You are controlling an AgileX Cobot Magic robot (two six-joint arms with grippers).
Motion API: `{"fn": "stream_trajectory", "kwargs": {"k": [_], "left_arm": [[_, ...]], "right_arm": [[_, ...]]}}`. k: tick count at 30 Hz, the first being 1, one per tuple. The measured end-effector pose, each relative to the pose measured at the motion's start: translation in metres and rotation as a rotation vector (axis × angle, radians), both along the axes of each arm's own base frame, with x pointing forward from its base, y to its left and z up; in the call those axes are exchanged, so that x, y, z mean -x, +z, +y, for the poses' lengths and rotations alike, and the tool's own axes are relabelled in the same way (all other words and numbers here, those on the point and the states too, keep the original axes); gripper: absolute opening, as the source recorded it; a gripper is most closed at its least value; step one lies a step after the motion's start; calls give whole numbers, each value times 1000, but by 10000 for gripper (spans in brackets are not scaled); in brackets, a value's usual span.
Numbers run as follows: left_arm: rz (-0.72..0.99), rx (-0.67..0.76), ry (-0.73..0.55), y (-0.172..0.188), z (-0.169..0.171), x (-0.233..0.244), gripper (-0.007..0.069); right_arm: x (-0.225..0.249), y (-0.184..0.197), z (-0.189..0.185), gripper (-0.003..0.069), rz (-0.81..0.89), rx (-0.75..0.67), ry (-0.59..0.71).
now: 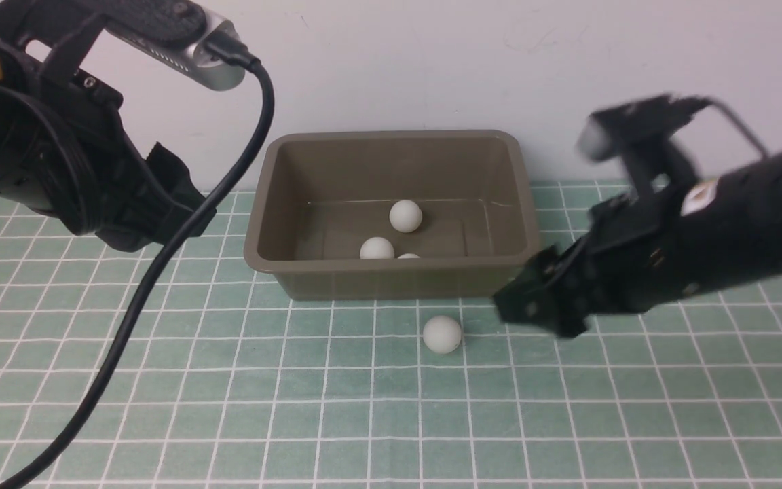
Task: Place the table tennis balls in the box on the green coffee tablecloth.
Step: 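Reach for and grasp a ping pong ball on the table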
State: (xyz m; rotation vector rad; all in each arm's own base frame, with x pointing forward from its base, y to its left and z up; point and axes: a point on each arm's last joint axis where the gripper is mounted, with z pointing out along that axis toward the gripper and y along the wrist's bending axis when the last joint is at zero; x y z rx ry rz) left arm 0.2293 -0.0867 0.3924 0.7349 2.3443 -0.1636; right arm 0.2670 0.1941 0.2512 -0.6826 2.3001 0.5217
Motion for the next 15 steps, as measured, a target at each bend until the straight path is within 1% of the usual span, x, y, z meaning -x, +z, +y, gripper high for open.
{"fn": "stream_trajectory", "kwargs": {"k": [6,10,15], "left_arm": [[2,0,0,0,0,0,395],[2,0,0,0,0,0,395],[3,0,1,0,0,0,395]], "right_arm": [[-21,-44,12,475,27,17,-83],[-30,-59,14,475,11,18,-125],[-37,-67,15,481,-13,15,-155]]}}
